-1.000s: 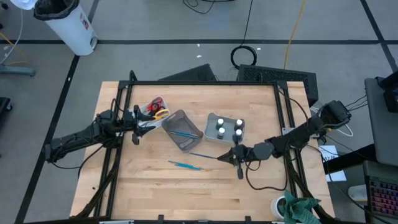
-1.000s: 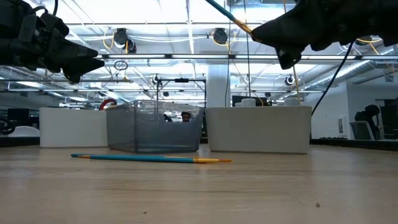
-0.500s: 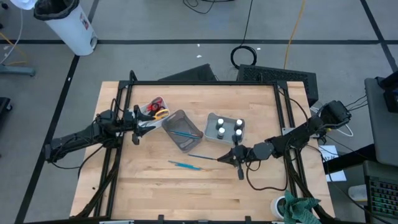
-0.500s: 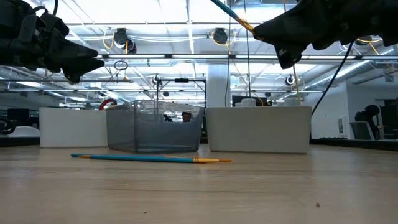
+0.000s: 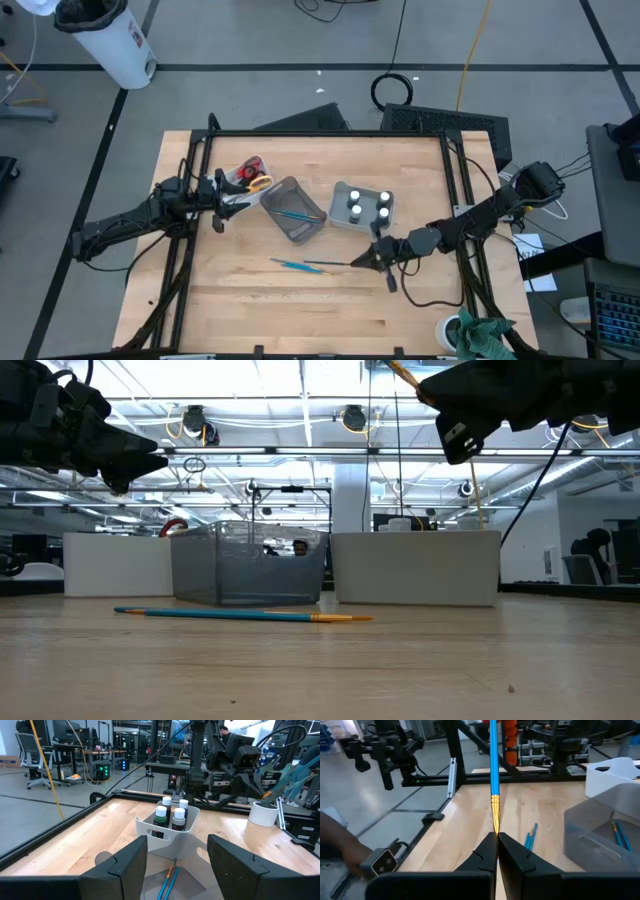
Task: Pick & Place Paint Supplies
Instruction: Put the blue paintbrush into the black bin
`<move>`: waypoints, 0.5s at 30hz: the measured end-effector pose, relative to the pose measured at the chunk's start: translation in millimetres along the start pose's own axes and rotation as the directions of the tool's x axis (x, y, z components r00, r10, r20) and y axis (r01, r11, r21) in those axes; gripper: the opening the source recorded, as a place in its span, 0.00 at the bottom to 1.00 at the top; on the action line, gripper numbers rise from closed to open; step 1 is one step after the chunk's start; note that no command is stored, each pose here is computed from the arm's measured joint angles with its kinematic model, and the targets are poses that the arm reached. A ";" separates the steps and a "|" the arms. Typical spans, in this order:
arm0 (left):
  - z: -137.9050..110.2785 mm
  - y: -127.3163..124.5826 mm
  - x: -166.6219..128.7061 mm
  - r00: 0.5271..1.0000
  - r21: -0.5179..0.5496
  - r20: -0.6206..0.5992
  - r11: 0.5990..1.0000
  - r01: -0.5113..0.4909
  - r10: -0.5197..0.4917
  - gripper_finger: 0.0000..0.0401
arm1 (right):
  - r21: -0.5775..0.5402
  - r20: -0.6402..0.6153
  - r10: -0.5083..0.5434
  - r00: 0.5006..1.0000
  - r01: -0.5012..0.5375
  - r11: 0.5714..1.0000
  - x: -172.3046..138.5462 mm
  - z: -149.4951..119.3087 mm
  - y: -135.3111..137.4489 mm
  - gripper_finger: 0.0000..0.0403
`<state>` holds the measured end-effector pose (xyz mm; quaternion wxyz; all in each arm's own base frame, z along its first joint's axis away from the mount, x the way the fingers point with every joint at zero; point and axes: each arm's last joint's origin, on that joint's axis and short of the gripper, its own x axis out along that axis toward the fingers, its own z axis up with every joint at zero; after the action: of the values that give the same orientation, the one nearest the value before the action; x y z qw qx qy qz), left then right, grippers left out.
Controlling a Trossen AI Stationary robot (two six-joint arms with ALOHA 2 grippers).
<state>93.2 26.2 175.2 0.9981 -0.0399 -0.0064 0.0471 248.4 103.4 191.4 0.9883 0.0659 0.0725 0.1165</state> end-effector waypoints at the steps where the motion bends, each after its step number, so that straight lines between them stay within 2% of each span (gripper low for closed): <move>1: 0.0 0.0 0.0 1.000 0.000 0.000 1.000 0.000 0.000 0.53 | 0.000 -0.002 0.012 1.000 -0.012 1.000 0.0 -0.1 0.4 0.00; 10: 0.0 0.0 0.0 1.000 -0.001 0.000 1.000 0.000 0.000 0.53 | -0.008 -0.003 0.016 1.000 -0.016 1.000 0.0 -0.1 0.5 0.00; 15: 0.1 0.0 0.0 1.000 0.000 0.000 1.000 0.000 0.000 0.53 | -0.016 -0.005 0.089 0.996 -0.089 0.996 -0.1 0.5 2.8 0.00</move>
<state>93.1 26.2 175.3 0.9981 -0.0400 -0.0066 0.0471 247.7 106.0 192.3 0.9825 0.0611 0.0707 0.1613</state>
